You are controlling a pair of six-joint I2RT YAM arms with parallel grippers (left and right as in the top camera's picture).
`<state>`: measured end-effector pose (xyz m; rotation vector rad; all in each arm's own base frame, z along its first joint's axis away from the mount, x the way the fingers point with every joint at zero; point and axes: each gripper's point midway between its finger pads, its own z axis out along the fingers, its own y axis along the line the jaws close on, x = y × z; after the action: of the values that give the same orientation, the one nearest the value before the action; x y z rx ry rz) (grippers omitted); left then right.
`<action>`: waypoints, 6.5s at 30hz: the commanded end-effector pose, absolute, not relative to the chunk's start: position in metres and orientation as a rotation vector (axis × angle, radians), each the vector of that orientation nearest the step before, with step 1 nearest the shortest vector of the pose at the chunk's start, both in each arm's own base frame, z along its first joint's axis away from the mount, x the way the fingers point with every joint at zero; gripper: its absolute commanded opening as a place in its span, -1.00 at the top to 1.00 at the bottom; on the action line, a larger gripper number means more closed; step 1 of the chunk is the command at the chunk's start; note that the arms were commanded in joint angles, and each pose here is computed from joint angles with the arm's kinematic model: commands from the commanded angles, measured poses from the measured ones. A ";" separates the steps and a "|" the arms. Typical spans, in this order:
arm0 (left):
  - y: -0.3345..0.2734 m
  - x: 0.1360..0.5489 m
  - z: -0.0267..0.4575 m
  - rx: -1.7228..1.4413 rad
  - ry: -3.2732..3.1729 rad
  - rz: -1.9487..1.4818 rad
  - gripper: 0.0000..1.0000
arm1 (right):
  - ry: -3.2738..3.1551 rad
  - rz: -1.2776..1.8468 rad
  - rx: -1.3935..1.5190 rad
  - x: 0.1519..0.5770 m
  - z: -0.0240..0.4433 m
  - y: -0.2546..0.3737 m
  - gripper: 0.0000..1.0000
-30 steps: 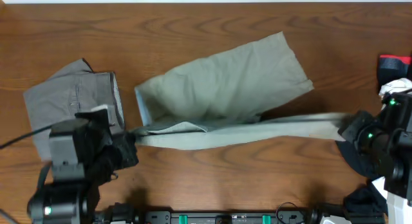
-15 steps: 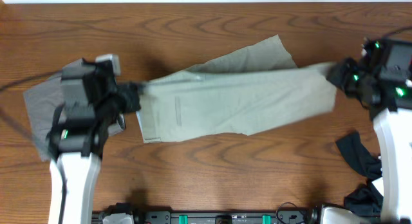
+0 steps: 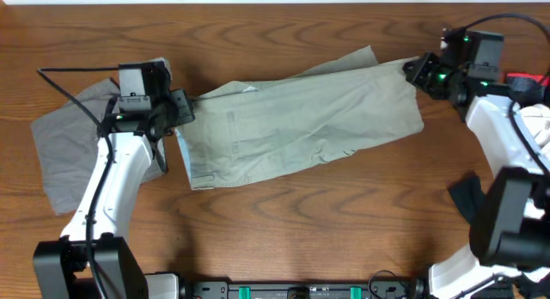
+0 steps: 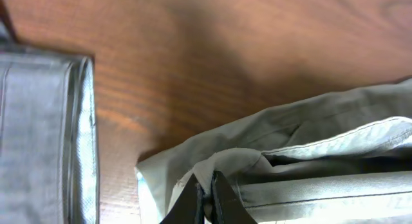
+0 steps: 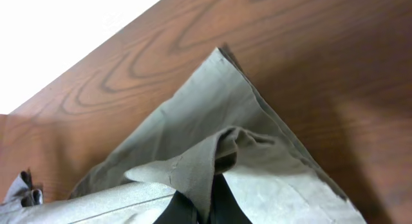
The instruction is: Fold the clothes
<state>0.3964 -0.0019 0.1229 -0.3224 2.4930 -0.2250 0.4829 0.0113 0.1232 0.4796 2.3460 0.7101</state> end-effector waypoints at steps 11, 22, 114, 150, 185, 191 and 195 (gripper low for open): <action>0.025 0.382 0.184 -0.385 2.387 -0.079 0.88 | 2.332 0.668 0.463 0.473 0.145 -0.008 0.97; -0.002 0.279 0.265 -0.355 2.309 -0.246 0.88 | 2.332 0.459 0.482 0.379 0.230 -0.043 0.98; -0.029 0.291 0.188 -0.293 3.129 -0.308 0.88 | 2.432 0.404 0.184 0.356 0.264 -0.030 0.97; 0.027 0.440 0.132 -0.426 2.645 0.075 0.88 | 2.171 0.547 -0.055 0.572 0.112 0.030 0.95; 0.064 0.489 0.075 -0.751 2.458 0.261 0.88 | 2.055 0.452 -0.049 0.600 0.115 0.035 0.78; 0.064 0.488 0.075 -0.752 2.461 0.265 0.53 | 2.074 0.390 0.094 0.604 0.108 0.024 0.79; 0.064 0.488 0.076 -0.742 2.462 0.269 -0.63 | 2.110 0.482 0.123 0.598 0.102 0.033 0.79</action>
<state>0.4903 0.0580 0.0798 -0.7329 2.4591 0.2312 0.5993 0.0226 0.1121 0.0725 2.0794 0.4267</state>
